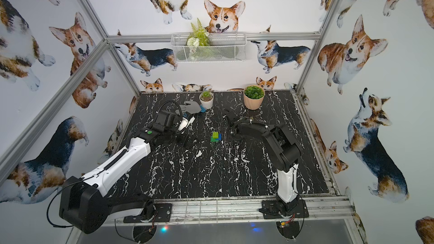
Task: Assemble the letter s with lego
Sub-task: Place the lego brick at the center of the board, then pick up the lego brick from the center of the board.
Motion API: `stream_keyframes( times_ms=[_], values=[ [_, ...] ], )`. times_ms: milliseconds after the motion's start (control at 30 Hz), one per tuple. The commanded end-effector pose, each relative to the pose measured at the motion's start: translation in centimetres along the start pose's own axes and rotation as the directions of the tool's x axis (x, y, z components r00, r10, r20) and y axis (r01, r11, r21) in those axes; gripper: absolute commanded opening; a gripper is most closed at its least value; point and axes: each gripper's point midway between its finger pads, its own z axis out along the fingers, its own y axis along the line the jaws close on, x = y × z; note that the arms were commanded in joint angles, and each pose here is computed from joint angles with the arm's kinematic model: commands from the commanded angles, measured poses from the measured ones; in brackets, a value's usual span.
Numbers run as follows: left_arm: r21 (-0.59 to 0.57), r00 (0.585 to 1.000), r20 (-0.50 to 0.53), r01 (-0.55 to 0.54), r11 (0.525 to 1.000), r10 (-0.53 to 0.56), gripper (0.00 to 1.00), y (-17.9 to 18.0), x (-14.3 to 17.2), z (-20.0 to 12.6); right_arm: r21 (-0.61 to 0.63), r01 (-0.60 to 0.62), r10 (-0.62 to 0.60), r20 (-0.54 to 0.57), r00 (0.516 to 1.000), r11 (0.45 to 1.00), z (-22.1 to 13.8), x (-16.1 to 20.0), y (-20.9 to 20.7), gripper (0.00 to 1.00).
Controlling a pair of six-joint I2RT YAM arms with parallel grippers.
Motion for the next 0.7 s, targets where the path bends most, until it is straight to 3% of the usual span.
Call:
stream_keyframes(
  times_ms=[0,200,433,667],
  values=[
    [0.020,1.000,0.010,-0.002,1.000,0.002,1.00,-0.3,-0.3,0.0,0.024,-0.025,0.025,-0.003,1.000,0.999,-0.6,0.2,-0.6,0.62],
    [0.021,1.000,0.008,-0.008,1.000,0.008,1.00,-0.3,-0.4,-0.2,0.033,0.028,-0.030,0.063,0.998,0.999,-3.9,-1.7,-2.2,0.78],
    [0.012,1.000,0.005,-0.011,1.000,0.011,1.00,-0.2,-0.1,-0.6,0.016,0.046,-0.047,0.148,0.988,0.999,-6.8,-6.0,-7.8,0.77],
    [0.008,1.000,-0.004,-0.017,1.000,0.017,1.00,-0.2,0.0,-0.6,0.039,0.226,-0.230,0.167,0.959,0.973,-6.4,-9.6,-10.0,0.79]
  ],
)
